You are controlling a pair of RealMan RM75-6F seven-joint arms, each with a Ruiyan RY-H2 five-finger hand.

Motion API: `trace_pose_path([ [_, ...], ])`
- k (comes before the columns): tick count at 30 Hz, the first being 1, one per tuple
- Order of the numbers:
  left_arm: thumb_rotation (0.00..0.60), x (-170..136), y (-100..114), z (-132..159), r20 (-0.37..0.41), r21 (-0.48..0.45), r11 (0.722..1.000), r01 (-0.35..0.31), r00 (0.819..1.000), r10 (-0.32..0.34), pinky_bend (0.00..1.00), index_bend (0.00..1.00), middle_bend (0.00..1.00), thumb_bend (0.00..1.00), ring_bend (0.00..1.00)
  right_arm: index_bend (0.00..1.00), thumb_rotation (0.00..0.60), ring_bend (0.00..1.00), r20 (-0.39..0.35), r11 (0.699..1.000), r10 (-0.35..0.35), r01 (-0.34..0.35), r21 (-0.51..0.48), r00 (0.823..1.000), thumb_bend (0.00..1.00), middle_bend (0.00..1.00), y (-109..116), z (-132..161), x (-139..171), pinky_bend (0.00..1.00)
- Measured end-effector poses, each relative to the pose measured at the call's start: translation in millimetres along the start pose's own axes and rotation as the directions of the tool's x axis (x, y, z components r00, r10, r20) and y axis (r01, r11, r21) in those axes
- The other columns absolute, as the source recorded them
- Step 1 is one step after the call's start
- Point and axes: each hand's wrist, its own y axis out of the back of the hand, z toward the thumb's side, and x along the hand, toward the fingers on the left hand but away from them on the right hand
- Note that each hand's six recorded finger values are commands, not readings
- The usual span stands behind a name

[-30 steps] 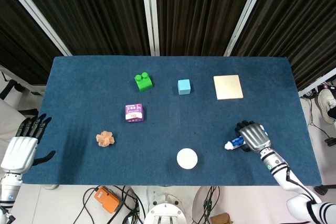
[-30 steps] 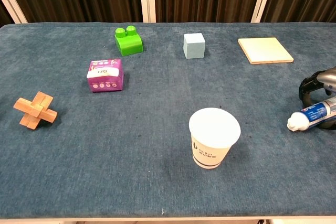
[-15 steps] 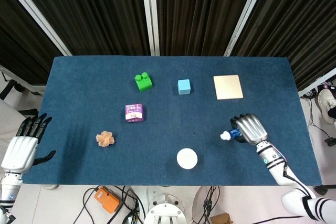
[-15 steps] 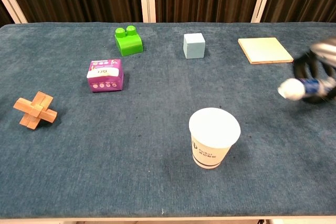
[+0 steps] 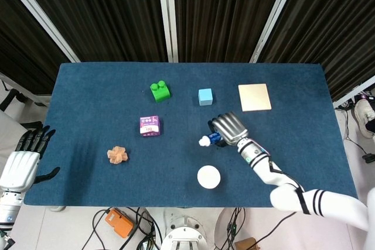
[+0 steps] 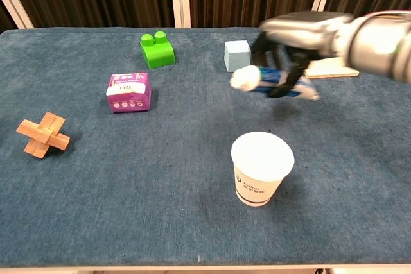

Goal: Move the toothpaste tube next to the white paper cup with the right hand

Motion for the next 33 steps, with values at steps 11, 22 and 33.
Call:
trace_pose_path([
  [11, 0.600, -3, 1, 0, 0.007, -0.001, 1.000, -0.006, 1.000, 0.006, 0.04, 0.00, 0.00, 0.13, 0.00, 0.70, 0.600, 0.53, -0.066, 0.992, 0.106, -0.100, 0.079, 0.992, 0.41, 0.59, -23, 67, -19, 0.61],
  [22, 0.600, -2, 0, 1, 0.006, 0.001, 1.000, -0.002, 1.000, 0.002, 0.04, 0.00, 0.00, 0.13, 0.00, 0.00, 0.600, 0.17, -0.059, 0.983, 0.180, -0.178, 0.048, 0.982, 0.41, 0.15, -37, 63, -11, 0.41],
  [33, 0.600, -7, 3, 0, 0.004, -0.004, 1.000, -0.021, 1.000, 0.021, 0.04, 0.00, 0.00, 0.13, 0.00, 0.00, 0.600, 0.01, -0.035, 0.997, 0.036, -0.034, 0.068, 0.999, 0.36, 0.00, -5, 29, 38, 0.26],
])
